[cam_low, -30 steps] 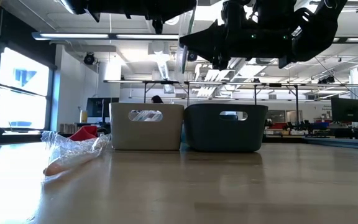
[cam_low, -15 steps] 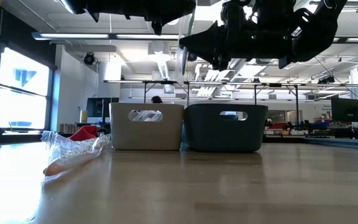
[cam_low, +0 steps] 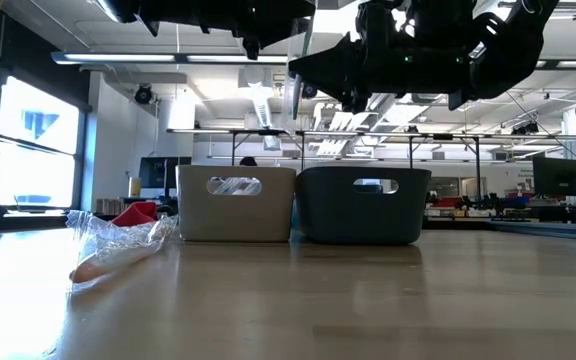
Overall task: Pick & Place Toothbrushes
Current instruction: Put the green toothbrush into the blue bin
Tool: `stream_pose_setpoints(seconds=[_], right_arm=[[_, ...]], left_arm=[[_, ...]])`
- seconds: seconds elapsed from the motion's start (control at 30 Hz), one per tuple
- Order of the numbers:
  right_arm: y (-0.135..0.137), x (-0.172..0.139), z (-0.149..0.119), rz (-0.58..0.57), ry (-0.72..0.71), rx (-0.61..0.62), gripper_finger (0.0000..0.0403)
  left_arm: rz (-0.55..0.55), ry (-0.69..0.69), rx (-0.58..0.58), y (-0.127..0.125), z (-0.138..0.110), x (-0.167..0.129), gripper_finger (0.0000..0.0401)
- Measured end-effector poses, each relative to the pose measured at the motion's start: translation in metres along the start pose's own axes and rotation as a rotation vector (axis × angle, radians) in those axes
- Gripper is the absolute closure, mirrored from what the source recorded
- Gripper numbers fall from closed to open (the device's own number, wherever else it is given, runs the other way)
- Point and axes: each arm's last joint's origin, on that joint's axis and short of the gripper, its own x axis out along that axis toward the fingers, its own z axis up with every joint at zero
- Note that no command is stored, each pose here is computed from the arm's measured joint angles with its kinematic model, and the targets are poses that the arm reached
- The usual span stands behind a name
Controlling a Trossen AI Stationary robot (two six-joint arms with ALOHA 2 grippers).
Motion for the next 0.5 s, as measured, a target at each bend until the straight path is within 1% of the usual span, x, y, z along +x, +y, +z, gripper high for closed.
stream_pose_setpoints(seconds=[0.37, 0.5], right_arm=[[0.0000, 0.0000, -0.0001, 0.000, 0.001, 0.000, 0.0360], [0.0000, 0.0000, -0.0004, 0.000, 0.004, 0.003, 0.0360]], left_arm=[[-0.001, -0.001, 0.000, 0.0000, 0.0001, 0.0000, 0.0242], [-0.002, 0.041, -0.004, -0.0002, -0.0024, -0.0018, 0.0242]])
